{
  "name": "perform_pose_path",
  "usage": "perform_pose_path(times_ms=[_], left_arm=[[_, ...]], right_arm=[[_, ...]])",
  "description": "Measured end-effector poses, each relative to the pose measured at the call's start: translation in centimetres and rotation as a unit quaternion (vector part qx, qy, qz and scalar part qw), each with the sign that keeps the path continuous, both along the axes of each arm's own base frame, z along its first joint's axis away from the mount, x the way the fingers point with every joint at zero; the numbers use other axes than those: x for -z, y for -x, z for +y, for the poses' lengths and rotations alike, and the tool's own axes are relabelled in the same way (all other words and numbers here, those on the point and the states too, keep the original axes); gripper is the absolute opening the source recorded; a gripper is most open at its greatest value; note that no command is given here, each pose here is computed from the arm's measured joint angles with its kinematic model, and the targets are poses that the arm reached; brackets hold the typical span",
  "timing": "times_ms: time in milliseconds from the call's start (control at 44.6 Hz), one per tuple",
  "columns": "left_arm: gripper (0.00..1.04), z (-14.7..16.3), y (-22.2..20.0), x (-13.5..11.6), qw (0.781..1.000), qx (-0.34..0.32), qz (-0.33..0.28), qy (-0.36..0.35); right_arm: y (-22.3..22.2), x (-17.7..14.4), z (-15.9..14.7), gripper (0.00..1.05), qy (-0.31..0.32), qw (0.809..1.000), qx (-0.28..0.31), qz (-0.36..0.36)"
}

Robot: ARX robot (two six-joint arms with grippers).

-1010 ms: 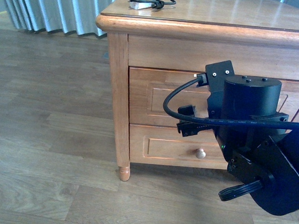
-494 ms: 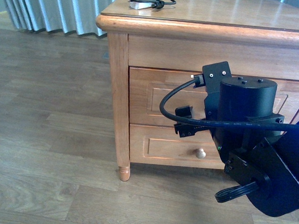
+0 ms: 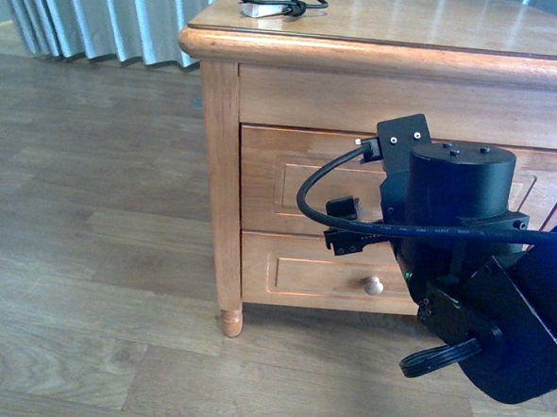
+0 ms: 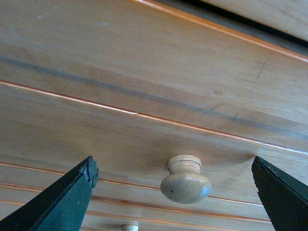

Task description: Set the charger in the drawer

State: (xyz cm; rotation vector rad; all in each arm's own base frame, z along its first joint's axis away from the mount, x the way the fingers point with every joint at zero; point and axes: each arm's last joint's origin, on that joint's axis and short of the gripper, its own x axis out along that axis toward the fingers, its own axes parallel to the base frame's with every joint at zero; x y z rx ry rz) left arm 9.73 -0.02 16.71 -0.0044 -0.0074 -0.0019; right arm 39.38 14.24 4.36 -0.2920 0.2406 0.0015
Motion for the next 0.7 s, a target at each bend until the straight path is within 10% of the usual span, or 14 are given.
perform_pose_path(times_ms=[381,696], left_arm=[[0.99,0.0,0.0,0.0,1.0,0.0,0.0,0.0],[0.99,0.0,0.0,0.0,1.0,0.0,0.0,0.0]], right_arm=[[-0.09,0.14,0.04,0.85,0.0,1.0,0.0,0.001],[-0.14,0.32,0.05,0.48,0.002,1.0,0.0,0.003]])
